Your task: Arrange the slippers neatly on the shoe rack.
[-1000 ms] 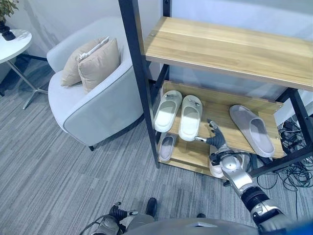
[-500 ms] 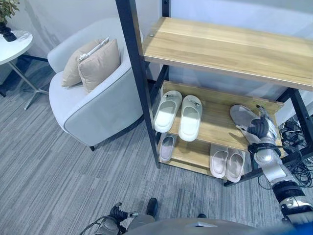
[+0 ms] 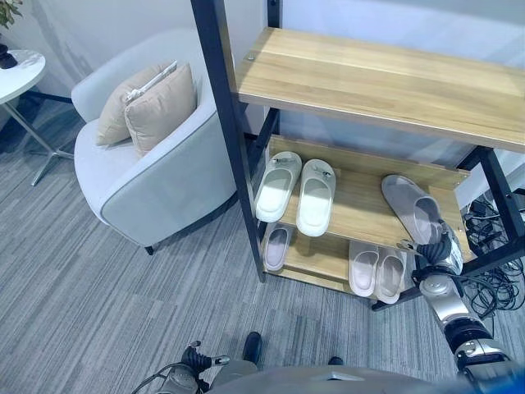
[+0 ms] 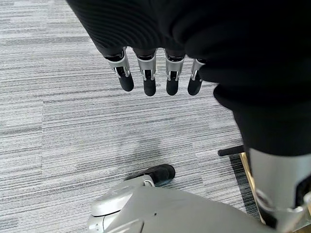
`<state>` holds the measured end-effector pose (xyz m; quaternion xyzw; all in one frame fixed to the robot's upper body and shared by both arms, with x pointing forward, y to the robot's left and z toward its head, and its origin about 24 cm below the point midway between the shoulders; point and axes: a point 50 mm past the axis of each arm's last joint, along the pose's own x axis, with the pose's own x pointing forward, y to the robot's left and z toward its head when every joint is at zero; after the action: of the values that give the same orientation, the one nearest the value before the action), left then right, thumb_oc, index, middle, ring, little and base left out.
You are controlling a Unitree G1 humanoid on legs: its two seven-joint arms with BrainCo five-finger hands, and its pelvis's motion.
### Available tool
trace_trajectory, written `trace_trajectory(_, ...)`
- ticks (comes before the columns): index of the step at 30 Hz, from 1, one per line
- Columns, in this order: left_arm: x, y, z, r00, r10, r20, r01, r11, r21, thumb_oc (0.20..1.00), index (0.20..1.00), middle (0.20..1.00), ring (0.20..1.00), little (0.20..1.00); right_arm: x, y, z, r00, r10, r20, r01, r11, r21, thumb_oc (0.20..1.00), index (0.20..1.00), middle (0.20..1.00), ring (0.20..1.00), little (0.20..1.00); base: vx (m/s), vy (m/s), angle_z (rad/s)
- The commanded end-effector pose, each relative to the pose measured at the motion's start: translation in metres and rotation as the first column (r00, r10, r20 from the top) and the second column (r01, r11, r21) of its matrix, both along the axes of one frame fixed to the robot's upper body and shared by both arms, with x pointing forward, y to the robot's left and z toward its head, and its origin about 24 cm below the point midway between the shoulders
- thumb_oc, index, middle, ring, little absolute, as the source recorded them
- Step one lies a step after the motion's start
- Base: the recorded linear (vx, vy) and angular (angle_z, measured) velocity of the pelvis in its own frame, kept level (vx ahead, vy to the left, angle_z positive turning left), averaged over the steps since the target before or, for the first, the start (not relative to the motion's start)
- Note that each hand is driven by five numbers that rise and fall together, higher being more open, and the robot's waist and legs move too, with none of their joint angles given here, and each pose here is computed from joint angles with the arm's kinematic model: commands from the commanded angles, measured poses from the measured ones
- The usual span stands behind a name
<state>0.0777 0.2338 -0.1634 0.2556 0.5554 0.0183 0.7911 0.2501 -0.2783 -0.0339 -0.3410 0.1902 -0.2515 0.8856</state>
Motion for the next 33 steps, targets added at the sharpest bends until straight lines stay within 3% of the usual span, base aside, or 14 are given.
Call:
trace_trajectory(1, -0.016, -0.009, -0.006, 0.997, 0.010, -0.074, -0.010, 1.000, 0.001, 1.000, 1.000, 1.000, 1.000, 1.000, 0.018, 0.015, 0.012, 0.993, 0.114, 0.027, -0.114, 0.993, -0.006, 1.000, 1.000, 1.000, 1.000, 1.000, -0.02, 0.023, -0.06)
trace_trajectory(12, -0.016, -0.012, -0.006, 0.996, 0.038, -0.077, -0.038, 0.999, -0.002, 1.000, 1.000, 1.000, 1.000, 1.000, 0.016, 0.055, 0.024, 0.957, 0.269, 0.105, -0.269, 0.963, -0.011, 1.000, 1.000, 1.000, 1.000, 1.000, -0.01, 0.014, -0.01)
trace_trajectory(19, -0.017, -0.012, -0.007, 0.996, 0.040, -0.081, -0.040, 0.999, -0.006, 1.000, 1.000, 1.000, 1.000, 1.000, 0.022, 0.064, 0.029, 0.945, 0.276, 0.178, -0.297, 0.949, 0.103, 1.000, 1.000, 1.000, 1.000, 1.000, 0.00, 0.001, 0.00)
trace_trajectory(23, -0.017, -0.009, -0.006, 0.996, 0.039, -0.084, -0.039, 0.999, 0.003, 1.000, 1.000, 1.000, 1.000, 1.000, 0.033, 0.081, 0.033, 0.929, 0.280, 0.242, -0.338, 0.908, 0.247, 1.000, 1.000, 1.000, 1.000, 1.000, 0.00, 0.000, 0.00)
trace_trajectory(33, -0.018, -0.007, -0.006, 0.995, 0.038, -0.094, -0.037, 0.999, 0.015, 1.000, 1.000, 1.000, 1.000, 1.000, 0.045, 0.104, 0.048, 0.884, 0.341, 0.321, -0.442, 0.833, 0.333, 1.000, 1.000, 1.000, 1.000, 1.000, 0.00, 0.000, 0.00)
